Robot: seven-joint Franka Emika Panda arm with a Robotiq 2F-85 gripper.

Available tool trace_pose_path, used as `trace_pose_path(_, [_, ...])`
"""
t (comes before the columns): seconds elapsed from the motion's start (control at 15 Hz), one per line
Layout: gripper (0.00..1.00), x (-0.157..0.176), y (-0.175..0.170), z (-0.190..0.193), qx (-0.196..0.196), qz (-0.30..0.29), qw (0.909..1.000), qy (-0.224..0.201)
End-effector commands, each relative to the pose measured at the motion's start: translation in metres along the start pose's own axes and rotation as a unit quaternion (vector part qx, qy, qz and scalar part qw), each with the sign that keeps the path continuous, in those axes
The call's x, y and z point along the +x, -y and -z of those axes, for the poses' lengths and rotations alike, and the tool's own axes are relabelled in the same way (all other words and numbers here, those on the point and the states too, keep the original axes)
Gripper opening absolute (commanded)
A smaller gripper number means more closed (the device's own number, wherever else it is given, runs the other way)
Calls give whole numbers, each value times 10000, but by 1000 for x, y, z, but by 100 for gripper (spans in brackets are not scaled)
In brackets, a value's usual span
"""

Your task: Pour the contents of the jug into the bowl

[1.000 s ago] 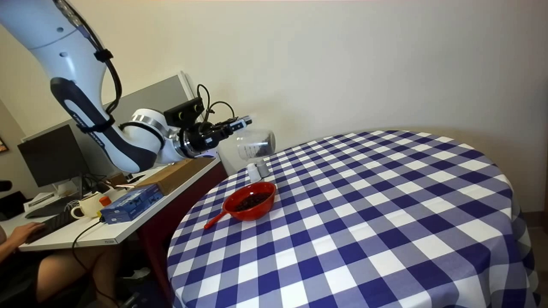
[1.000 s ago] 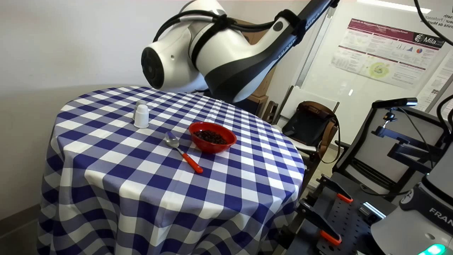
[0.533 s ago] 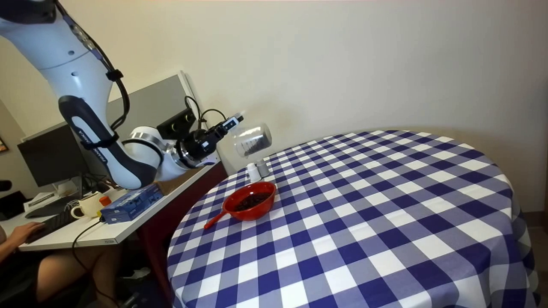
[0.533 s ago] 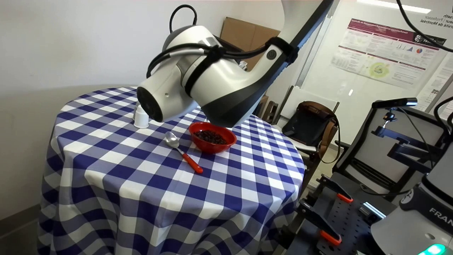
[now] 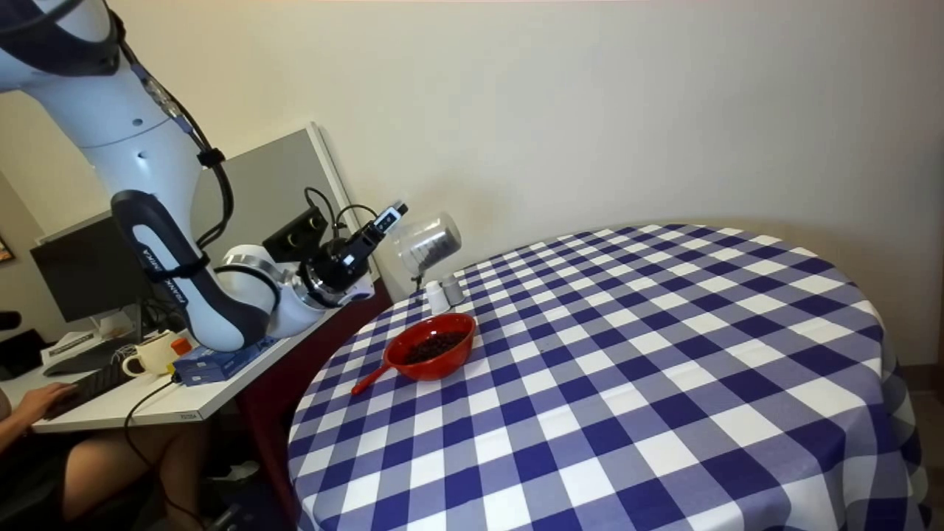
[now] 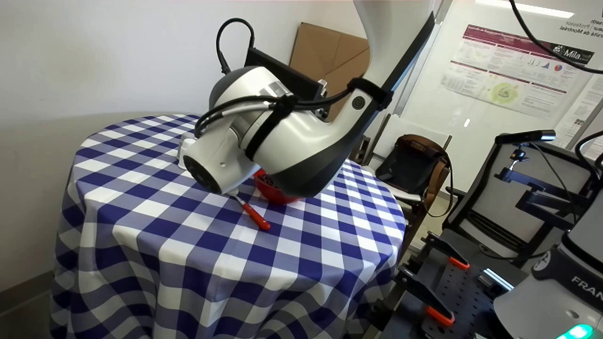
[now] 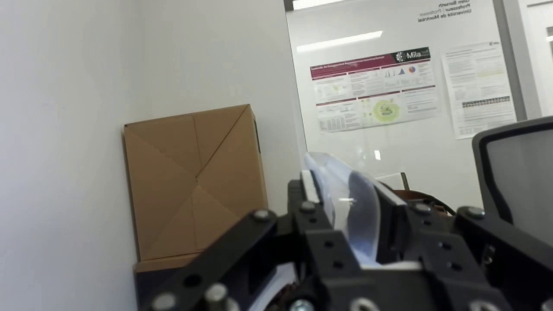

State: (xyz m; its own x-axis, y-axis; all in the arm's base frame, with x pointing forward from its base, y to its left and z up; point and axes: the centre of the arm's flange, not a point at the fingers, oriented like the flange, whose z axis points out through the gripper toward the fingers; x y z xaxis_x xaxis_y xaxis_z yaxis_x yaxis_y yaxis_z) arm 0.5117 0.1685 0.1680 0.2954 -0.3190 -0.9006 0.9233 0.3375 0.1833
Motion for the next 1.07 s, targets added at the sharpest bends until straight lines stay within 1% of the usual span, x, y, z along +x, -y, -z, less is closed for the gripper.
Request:
trace_pose_path(0.0, [12, 5, -2, 6, -110, -188, 9990, 399])
trace_pose_path(0.73, [12, 16, 10, 8, -367, -460, 9924, 1081])
trace_pose_path(1.0, [11, 17, 9, 4, -251, -366, 9928, 1117])
